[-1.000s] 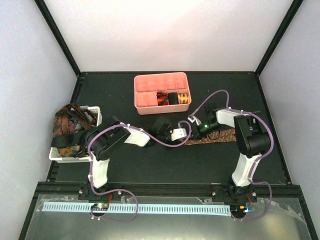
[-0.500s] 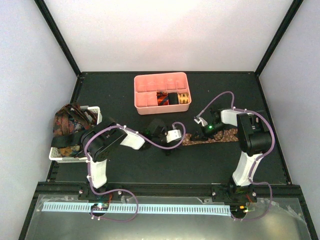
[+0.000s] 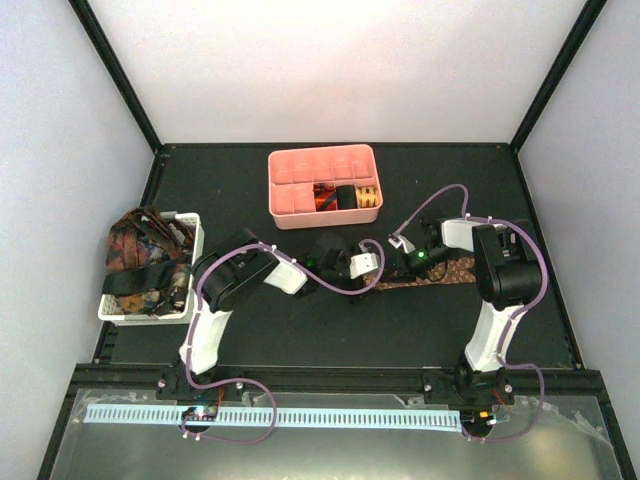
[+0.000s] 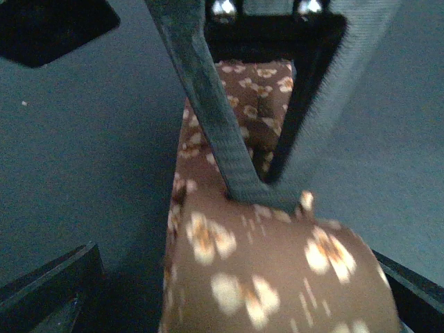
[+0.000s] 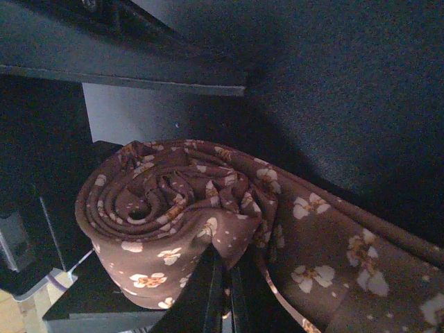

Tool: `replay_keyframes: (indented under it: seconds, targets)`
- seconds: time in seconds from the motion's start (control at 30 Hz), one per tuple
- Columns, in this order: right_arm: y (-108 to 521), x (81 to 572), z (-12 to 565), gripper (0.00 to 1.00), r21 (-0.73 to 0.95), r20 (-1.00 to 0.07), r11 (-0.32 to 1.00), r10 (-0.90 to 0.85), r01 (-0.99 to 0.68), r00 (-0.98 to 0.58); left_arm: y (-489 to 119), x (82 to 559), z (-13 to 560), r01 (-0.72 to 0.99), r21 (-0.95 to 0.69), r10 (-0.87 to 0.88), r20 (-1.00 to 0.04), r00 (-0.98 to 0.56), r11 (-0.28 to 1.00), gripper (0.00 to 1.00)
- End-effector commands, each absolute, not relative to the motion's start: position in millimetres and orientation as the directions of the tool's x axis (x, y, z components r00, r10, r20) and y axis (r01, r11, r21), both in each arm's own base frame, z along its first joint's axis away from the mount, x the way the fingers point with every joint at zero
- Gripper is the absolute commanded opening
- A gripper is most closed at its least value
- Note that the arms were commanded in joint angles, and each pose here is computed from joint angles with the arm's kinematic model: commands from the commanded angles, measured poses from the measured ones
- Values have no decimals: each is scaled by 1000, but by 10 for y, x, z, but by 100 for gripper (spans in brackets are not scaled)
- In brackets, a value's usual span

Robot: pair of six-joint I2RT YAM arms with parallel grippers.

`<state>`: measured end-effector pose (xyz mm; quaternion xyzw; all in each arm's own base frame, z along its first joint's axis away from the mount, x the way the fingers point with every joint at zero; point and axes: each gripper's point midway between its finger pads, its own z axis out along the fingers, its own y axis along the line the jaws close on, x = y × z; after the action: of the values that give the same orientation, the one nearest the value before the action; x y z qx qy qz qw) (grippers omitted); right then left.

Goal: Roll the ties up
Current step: Roll the tie at the center of the board.

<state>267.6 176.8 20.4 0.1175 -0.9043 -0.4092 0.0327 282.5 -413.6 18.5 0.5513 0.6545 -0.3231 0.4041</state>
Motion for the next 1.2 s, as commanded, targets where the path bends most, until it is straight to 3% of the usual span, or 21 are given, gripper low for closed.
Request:
replay_keyframes:
  seconds: [0.0, 0.13, 0.4, 0.77, 0.87, 1.0, 1.17]
  targets:
    - [1722, 2661, 115, 2, 715, -46, 667, -253, -209, -966, -4109, 2769, -67, 984, 6, 535, -840, -92, 179, 99]
    - [1738, 2657, 155, 2, 722, -55, 658, -252, -212, -966, -4024, 2677, -209, 985, -11, 575, -811, -110, 173, 99]
    - [1834, 2674, 367, 2, 767, -113, 594, -251, -245, -961, -3894, 2603, -386, 982, -43, 649, -745, -154, 184, 63]
    - [1853, 2666, 418, 2, 772, -120, 586, -246, -246, -962, -3792, 2556, -273, 982, -18, 646, -750, -139, 190, 34]
    - [1799, 2662, 274, 2, 745, -85, 628, -246, -226, -965, -3753, 2610, -233, 975, -9, 640, -753, -151, 221, 35]
    - [1756, 2661, 125, 2, 724, -49, 659, -244, -202, -969, -3683, 2644, -53, 968, -20, 573, -803, -165, 250, 70]
    - [1726, 2636, -35, 2, 700, -7, 689, -256, -188, -967, -3647, 2540, 177, 976, -15, 479, -870, -120, 217, 77]
